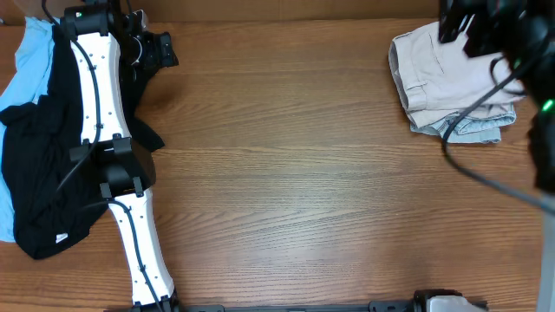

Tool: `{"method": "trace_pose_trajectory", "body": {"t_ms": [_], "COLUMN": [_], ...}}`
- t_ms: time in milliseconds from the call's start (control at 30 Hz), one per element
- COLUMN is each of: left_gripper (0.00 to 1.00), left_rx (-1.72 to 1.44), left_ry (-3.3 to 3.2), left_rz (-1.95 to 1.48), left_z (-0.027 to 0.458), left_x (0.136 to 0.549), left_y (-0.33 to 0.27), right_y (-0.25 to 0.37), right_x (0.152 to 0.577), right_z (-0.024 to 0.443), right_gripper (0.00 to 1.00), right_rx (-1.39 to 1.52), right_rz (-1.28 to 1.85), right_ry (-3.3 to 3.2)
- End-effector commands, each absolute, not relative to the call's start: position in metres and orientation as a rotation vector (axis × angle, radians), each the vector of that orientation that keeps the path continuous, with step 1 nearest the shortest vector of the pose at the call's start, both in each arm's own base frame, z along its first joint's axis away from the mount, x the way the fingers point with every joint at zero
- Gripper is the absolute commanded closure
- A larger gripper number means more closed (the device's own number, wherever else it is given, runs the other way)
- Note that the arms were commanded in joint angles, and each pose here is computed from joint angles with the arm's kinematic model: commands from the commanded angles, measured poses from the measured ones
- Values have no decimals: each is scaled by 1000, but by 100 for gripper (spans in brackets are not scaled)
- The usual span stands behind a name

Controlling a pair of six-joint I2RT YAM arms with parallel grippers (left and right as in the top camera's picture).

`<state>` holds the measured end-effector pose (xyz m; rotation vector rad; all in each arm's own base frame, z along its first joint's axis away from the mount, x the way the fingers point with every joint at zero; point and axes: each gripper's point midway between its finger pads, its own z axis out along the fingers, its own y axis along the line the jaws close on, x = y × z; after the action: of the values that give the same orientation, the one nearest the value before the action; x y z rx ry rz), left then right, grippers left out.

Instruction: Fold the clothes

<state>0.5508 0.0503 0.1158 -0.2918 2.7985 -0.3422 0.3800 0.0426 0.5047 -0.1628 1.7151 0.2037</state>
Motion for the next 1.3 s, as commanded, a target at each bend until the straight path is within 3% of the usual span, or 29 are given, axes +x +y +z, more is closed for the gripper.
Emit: {"method": "trace_pose_trajectory", "body": {"t_ms": [0, 433, 667, 1200, 1267], "left_gripper": [0, 0, 0, 1, 0], "left_rx": [-283, -283, -283, -283, -283], "left_ry": [2756, 2756, 2756, 2756, 2756], "left_rz": [-331, -331, -331, -331, -331], "left_z": [136, 136, 136, 136, 136], "left_x": [553, 553, 553, 553, 553], "left_y": [47, 47, 47, 47, 47], "right_y": [43, 35, 31, 31, 31], "right_x": [361, 278, 254, 249, 248], "right_z": [464, 305, 232, 148, 157], "right_gripper": [0, 0, 0, 0, 0], "right_rx": [-120, 39, 43, 82, 77], "right_rz": [232, 346, 336, 336, 334], "right_ry": [1719, 1495, 1461, 1700, 1659]}}
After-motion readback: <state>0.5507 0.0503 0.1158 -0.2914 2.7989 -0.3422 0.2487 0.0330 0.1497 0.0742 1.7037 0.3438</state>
